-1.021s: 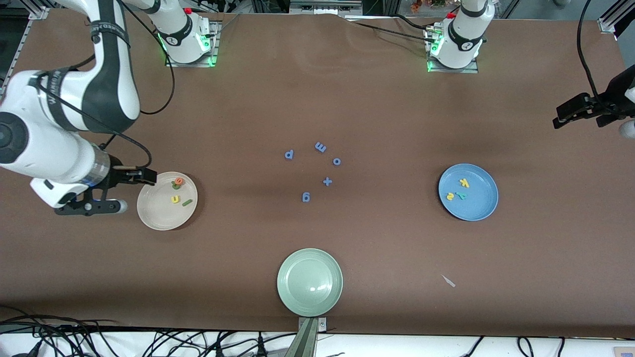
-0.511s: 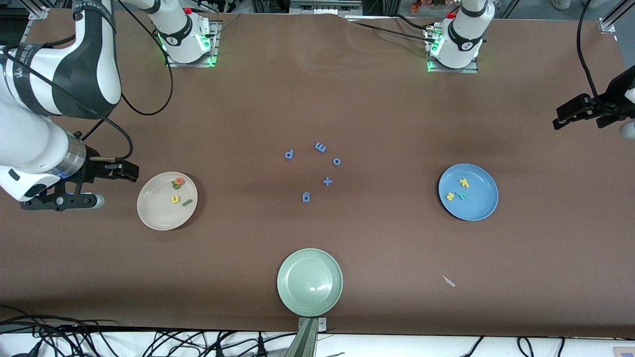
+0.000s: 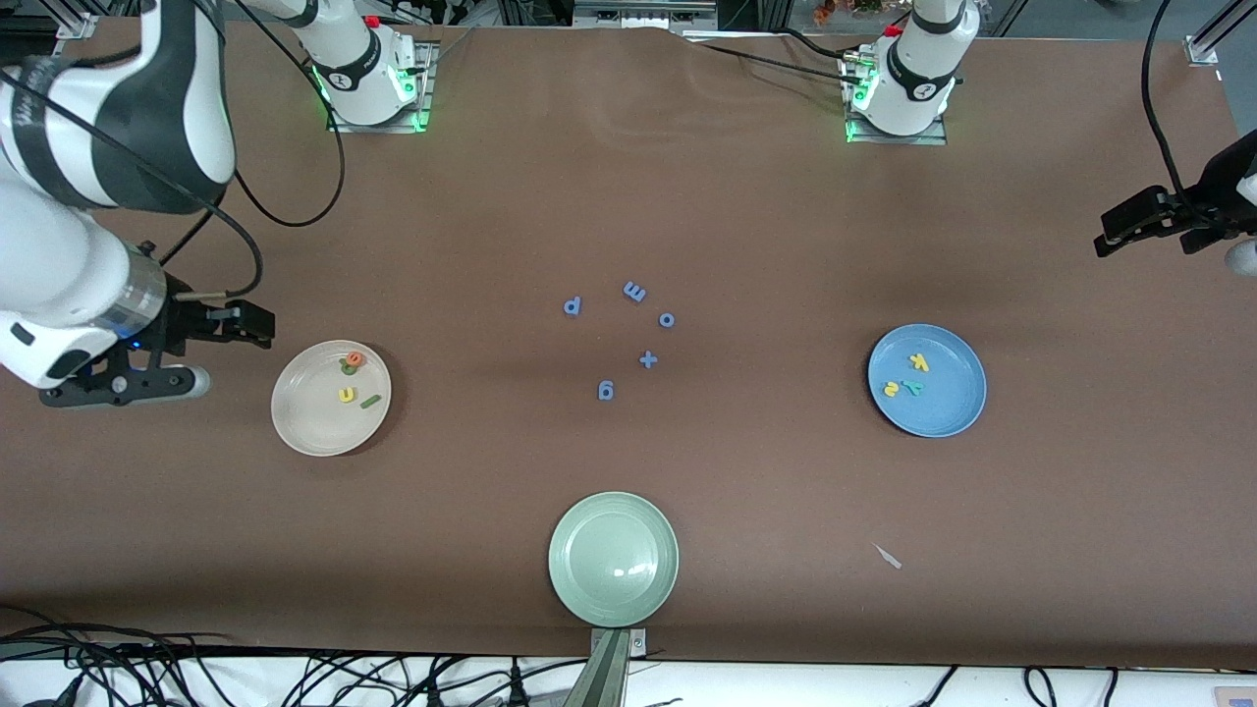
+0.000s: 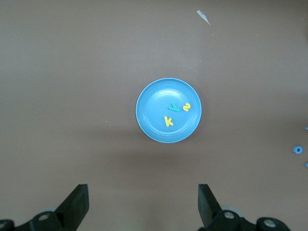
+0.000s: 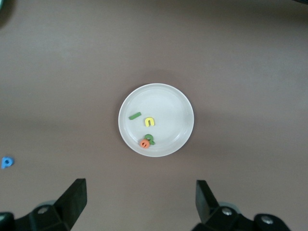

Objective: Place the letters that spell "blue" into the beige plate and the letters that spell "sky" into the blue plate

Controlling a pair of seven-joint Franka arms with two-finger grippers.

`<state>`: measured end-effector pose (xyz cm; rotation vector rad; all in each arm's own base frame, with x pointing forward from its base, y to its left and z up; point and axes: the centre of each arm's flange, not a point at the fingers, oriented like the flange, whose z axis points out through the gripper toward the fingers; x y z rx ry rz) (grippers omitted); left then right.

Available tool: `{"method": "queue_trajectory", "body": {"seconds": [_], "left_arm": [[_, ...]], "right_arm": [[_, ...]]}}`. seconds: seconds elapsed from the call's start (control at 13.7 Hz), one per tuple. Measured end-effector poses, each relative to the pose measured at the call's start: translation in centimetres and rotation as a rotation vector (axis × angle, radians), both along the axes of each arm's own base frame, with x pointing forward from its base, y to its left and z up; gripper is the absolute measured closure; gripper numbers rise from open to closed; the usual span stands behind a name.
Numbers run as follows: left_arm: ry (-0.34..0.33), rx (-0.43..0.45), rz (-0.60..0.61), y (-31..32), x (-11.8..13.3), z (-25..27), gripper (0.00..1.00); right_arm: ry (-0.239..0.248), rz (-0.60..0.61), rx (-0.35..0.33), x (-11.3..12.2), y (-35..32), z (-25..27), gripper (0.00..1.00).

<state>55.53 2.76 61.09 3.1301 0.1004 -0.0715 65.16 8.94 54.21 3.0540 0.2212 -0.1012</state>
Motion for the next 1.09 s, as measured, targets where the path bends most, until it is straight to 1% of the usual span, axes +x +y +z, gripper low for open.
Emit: {"method": "queue_trajectory", "body": {"seconds": [0.07, 0.22, 0.36, 0.44, 0.58, 0.73, 0.88, 1.02, 1.09], "left_arm": [[0.0, 0.0, 0.0, -0.1, 0.0, 0.0, 0.0], [0.001, 0.0, 0.0, -0.2, 0.0, 0.0, 0.0], [0.001, 0.0, -0.004, -0.5, 0.0, 0.0, 0.0], [0.001, 0.0, -0.006, -0.7, 0.1, -0.1, 0.0], [0.001, 0.0, -0.01, -1.0, 0.1, -0.1, 0.0], [0.003, 0.0, -0.013, -1.1, 0.1, -0.2, 0.0], [0.004, 0.0, -0.014, -1.2, 0.2, -0.2, 0.0], [0.005, 0.0, -0.017, -1.4, 0.2, -0.3, 0.0], [0.006, 0.0, -0.019, -1.5, 0.2, -0.3, 0.0]], "right_arm": [[-0.001, 0.009, 0.009, -0.2, 0.0, 0.4, 0.0], [0.013, 0.035, 0.034, -0.2, 0.7, 0.1, 0.0], [0.026, 0.058, 0.03, 0.0, 0.6, -0.7, 0.0], [0.023, 0.067, 0.019, 0.1, 0.1, -0.6, 0.0], [0.0, 0.066, 0.029, -0.1, -1.5, 0.2, 0.0], [-0.012, 0.05, 0.048, -1.2, -3.3, 0.9, 0.0], [-0.016, 0.04, 0.059, -2.9, -4.3, 2.4, 0.0], [-0.011, 0.039, 0.063, -4.5, -4.6, 3.9, 0.0], [-0.013, 0.036, 0.065, -4.9, -4.9, 4.4, 0.0]]}}
